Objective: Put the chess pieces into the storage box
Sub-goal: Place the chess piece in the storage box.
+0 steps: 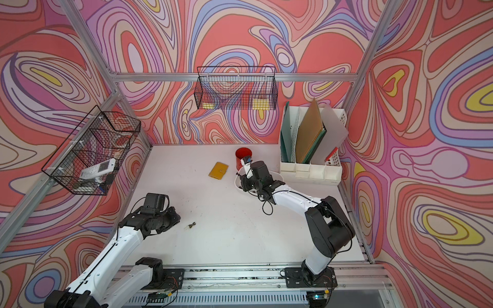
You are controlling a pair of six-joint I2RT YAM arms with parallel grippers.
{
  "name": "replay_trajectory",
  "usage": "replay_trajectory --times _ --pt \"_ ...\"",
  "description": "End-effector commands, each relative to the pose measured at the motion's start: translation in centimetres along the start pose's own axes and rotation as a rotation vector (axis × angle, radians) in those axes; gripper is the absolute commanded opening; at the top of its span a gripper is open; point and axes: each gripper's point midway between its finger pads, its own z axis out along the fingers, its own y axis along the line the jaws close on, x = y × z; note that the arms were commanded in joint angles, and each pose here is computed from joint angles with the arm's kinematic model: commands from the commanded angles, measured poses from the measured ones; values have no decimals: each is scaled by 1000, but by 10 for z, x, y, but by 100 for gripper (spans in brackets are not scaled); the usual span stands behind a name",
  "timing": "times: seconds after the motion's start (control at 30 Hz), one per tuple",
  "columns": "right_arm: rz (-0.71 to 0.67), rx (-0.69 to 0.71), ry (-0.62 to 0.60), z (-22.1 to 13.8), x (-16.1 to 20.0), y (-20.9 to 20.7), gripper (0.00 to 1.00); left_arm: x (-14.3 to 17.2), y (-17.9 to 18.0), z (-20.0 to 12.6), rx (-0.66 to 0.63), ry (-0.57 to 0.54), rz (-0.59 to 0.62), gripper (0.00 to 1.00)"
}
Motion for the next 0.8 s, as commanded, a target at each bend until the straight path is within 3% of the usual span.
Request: replay_trajectory --times 0.0,0.1,0.4,0.5,0.77 --pt "113 195 99 3 19 -55 19 3 -1 4 7 17 3 28" --pt "143 262 143 9 28 -77 22 5 0 6 5 31 0 29" --pt "141 294 186 28 35 -90 27 8 -1 11 10 52 -7 29" --pt "143 282 182 24 31 -87 37 7 -1 11 5 50 -6 29" --pt "100 136 83 -6 4 -45 38 8 1 14 -9 66 -9 29"
